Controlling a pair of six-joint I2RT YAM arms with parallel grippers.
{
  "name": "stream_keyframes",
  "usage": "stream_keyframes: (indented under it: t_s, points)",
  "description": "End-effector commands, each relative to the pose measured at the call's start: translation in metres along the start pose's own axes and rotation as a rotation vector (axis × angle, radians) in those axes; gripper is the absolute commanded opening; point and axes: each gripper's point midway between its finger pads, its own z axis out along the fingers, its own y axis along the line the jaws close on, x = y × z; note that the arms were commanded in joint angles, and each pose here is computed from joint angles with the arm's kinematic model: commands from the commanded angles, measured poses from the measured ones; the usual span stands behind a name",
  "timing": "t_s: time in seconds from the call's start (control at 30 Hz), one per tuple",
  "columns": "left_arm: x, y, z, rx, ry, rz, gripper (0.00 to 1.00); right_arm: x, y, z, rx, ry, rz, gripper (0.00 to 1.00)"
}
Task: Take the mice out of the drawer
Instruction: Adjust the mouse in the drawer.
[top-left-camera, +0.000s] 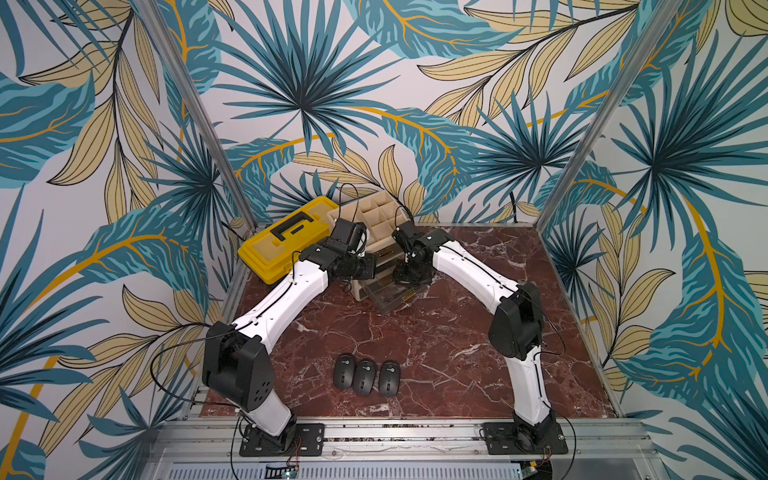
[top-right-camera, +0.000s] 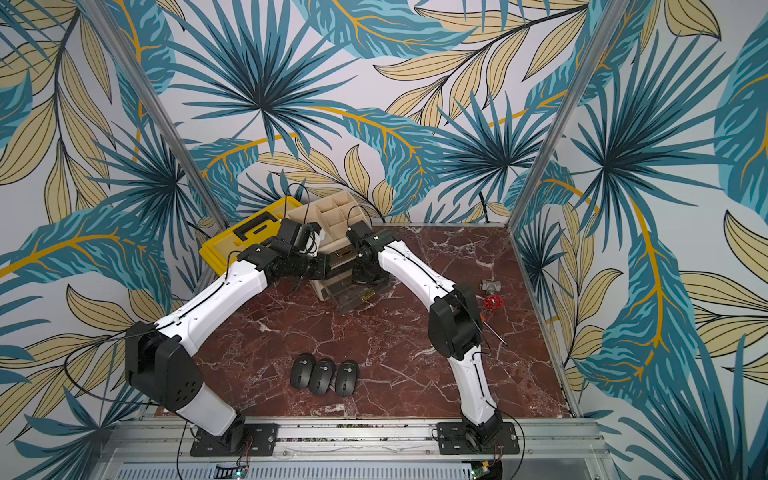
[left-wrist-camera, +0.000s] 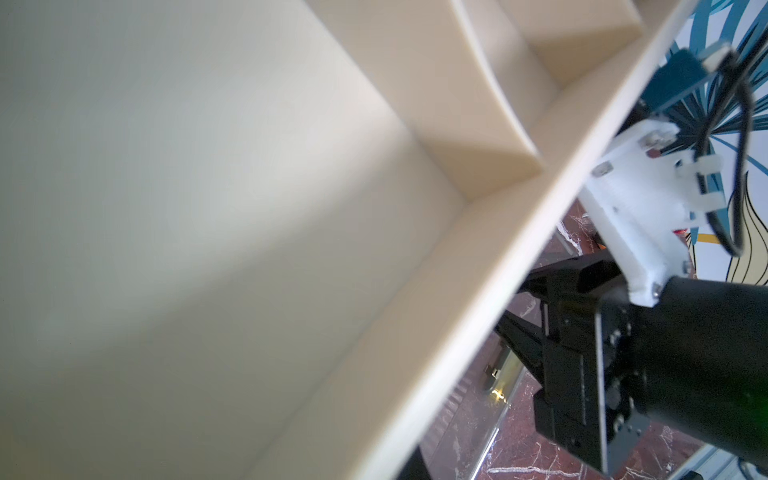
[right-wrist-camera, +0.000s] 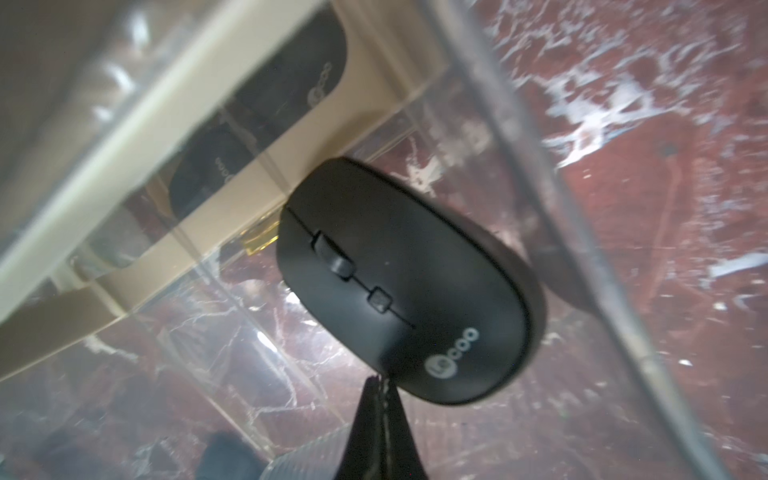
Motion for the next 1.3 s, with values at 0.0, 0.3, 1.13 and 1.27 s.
stream_keyframes:
  t_s: [0.0,0.3,1.13,1.27]
  points:
    - [-0.007,0.003,0.001,-0.011,-0.009,0.002,0.00,-0.005,-0.033,-0.008,0.157,-0.049,-0.032,0.00]
    - [-0.005,0.003,0.001,-0.015,-0.005,0.003,0.00,-0.029,0.019,-0.035,-0.251,-0.194,0.048,0.00]
    - [-0.002,0.002,0.004,-0.001,0.010,-0.015,0.00,-0.073,0.002,0.013,-0.167,-0.402,0.290,0.00]
    - [-0.001,0.002,0.004,-0.001,0.011,-0.016,0.00,-0.077,0.002,0.018,-0.170,-0.421,0.303,0.00]
